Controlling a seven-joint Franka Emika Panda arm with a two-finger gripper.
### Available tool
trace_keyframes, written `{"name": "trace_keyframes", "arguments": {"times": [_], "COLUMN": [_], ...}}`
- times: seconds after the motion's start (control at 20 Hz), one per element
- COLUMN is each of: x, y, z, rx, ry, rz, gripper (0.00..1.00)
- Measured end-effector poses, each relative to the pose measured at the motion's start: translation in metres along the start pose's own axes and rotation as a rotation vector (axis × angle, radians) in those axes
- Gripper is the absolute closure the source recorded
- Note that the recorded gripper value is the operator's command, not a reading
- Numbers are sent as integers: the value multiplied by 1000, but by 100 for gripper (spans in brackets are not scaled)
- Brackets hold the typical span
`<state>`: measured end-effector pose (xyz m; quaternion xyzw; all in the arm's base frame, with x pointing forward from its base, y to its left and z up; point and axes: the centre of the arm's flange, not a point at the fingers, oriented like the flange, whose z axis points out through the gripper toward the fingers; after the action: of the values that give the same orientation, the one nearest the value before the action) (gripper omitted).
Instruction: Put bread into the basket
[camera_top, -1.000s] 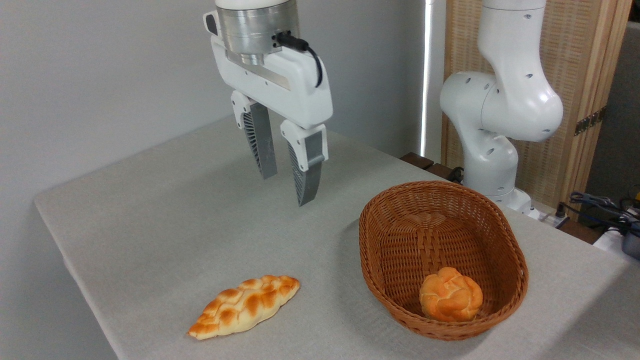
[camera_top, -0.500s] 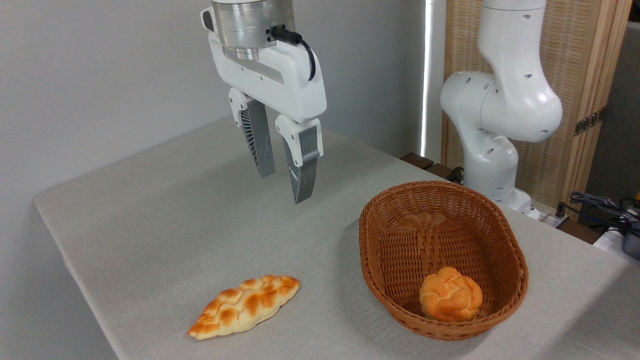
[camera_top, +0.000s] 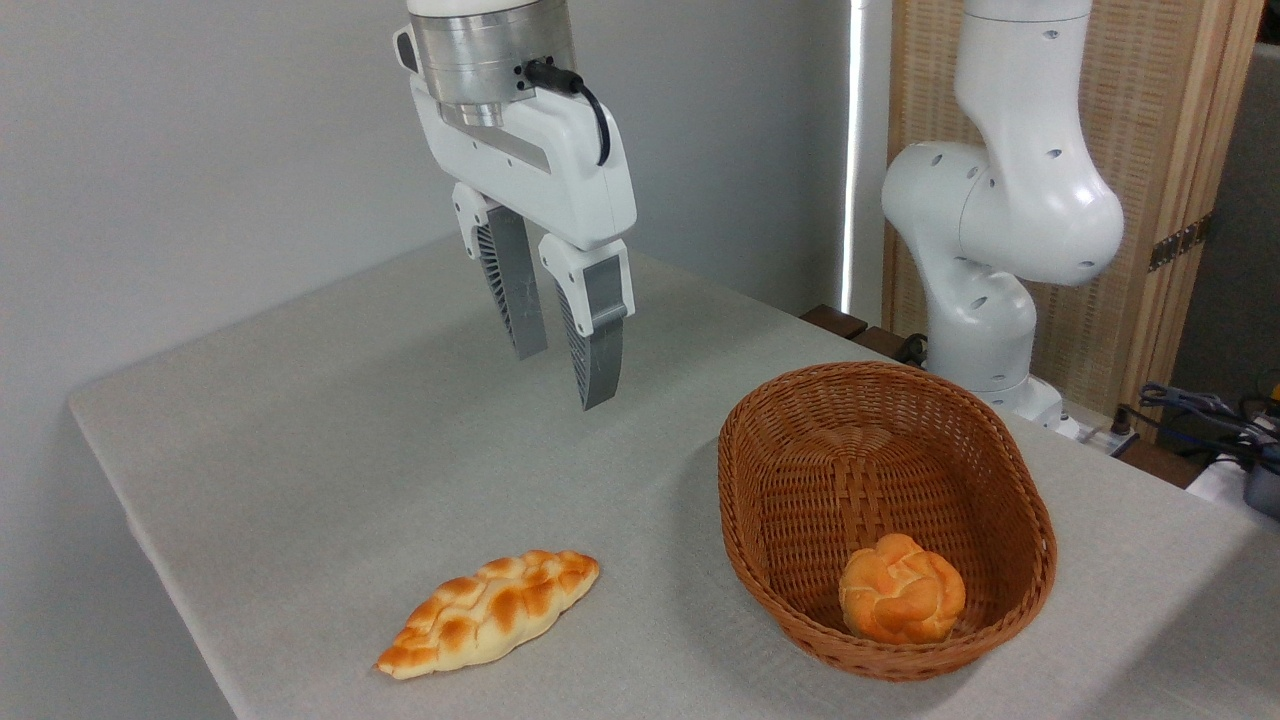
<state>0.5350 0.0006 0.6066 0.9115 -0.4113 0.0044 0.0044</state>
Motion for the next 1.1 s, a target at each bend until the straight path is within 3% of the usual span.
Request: {"name": "trace_keyframes", "arguments": {"times": [0.45,1.1], "x": [0,12], "y": [0,10], "z": [0,3], "rx": [0,-2], "ry": [0,-5], "rz": [-37,-20], "gripper": [0,0]}}
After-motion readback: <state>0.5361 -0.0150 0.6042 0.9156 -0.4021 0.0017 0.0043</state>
